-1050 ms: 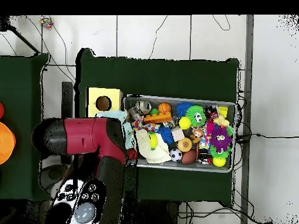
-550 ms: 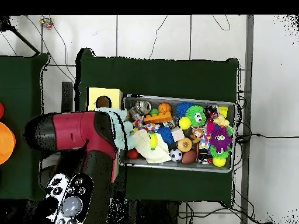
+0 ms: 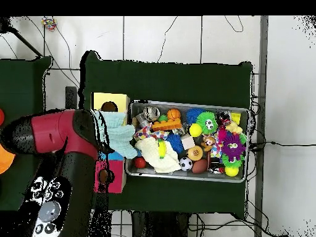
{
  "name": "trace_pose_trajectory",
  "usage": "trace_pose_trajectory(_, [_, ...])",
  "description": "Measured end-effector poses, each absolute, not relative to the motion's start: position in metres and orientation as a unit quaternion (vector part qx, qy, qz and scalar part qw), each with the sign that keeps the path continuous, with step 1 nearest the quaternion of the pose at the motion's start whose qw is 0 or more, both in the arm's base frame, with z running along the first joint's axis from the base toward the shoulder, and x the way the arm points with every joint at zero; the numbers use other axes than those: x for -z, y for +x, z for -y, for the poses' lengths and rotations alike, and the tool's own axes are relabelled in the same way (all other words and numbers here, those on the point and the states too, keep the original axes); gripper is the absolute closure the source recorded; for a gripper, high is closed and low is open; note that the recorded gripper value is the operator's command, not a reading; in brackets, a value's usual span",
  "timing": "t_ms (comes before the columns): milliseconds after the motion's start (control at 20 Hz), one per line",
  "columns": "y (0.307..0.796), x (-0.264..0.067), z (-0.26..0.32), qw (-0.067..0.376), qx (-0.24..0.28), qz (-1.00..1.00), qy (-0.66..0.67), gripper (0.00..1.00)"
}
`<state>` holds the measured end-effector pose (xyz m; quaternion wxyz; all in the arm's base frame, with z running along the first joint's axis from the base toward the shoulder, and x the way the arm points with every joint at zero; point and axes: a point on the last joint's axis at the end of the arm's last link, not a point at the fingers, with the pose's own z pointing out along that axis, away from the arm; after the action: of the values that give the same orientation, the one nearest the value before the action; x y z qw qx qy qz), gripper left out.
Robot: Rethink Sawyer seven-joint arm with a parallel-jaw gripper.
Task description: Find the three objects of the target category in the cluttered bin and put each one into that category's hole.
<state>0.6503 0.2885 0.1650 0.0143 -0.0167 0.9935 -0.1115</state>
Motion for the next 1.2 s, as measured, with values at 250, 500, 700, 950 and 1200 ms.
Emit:
trace_pose_trajectory(250, [0.667,-0.164,-0.298,0.011,0.108,-0.994,0.006,1.0])
trace_pose_trajectory(500, [0.708,-0.149,-0.27,0.018,0.093,-0.995,0.03,1.0])
trace_pose_trajectory(700, [0.734,-0.136,-0.236,0.015,0.081,-0.995,0.054,1.0])
trace_pose_trajectory(950, [0.762,-0.124,-0.186,0.003,0.063,-0.994,0.09,1.0])
trace_pose_trajectory(1200, [0.774,-0.124,-0.147,0.0,0.044,-0.992,0.12,1.0])
